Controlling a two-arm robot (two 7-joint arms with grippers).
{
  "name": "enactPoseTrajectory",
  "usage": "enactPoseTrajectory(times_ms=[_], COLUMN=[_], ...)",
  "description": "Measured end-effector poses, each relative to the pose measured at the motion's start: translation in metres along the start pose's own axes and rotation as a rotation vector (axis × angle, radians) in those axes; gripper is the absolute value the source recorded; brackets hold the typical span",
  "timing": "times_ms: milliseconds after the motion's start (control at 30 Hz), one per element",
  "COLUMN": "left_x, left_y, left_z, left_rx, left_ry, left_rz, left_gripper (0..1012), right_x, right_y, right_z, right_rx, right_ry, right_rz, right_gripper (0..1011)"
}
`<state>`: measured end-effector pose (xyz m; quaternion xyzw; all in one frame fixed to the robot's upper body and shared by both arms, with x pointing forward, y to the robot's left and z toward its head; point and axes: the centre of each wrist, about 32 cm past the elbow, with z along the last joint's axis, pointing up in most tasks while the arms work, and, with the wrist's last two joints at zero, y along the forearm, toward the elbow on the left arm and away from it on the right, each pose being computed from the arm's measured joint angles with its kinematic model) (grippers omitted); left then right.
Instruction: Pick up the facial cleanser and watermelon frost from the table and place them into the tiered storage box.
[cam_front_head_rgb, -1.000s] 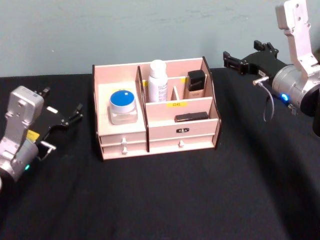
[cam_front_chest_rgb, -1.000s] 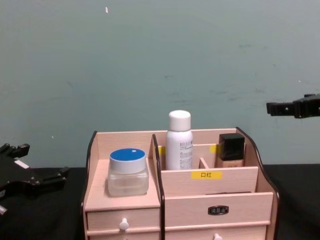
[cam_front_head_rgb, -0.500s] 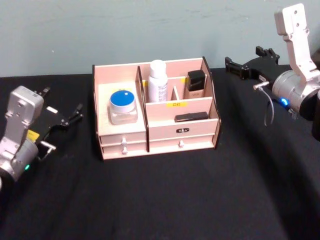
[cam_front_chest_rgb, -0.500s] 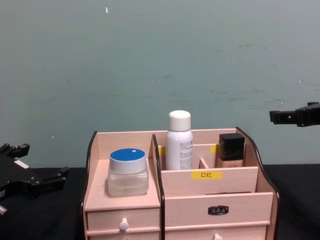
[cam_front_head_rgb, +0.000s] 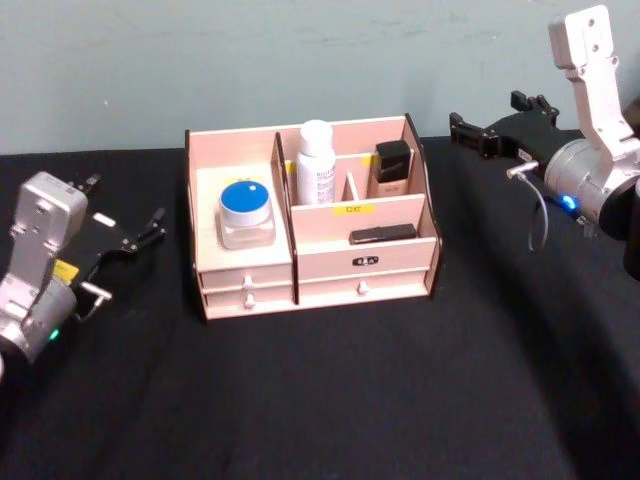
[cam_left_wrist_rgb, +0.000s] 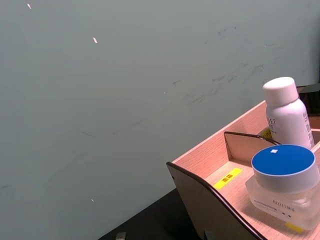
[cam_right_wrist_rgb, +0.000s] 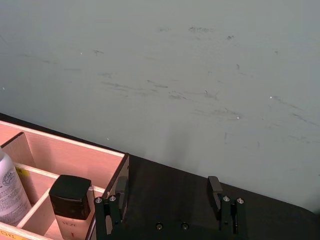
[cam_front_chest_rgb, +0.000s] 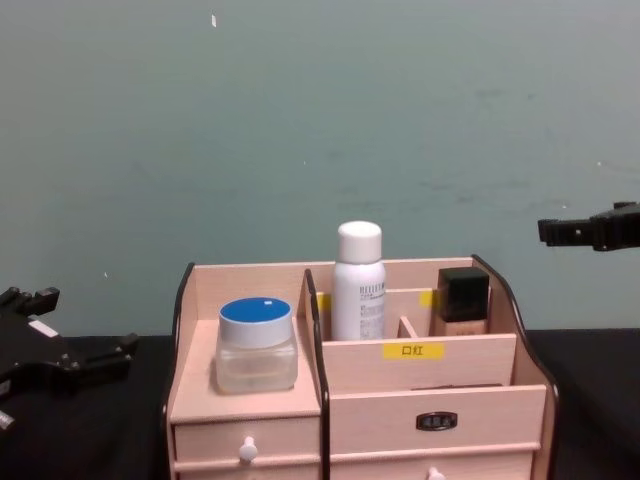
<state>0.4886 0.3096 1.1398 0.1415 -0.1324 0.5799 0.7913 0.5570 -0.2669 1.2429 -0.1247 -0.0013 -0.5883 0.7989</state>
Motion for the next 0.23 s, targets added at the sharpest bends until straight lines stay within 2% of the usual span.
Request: enactPoseTrajectory(times_ms=[233], left_x=[0.0000], left_y=[0.0000], left_z=[0.0000], left_rx=[0.000], left_ry=[0.000], left_rz=[0.000], left_gripper=[1010], right_x=[0.0000], right_y=[0.0000], right_z=[0.0004], right_rx=[0.001], right_ry=[0.000], right_rz=[0.001], right_gripper=[1002])
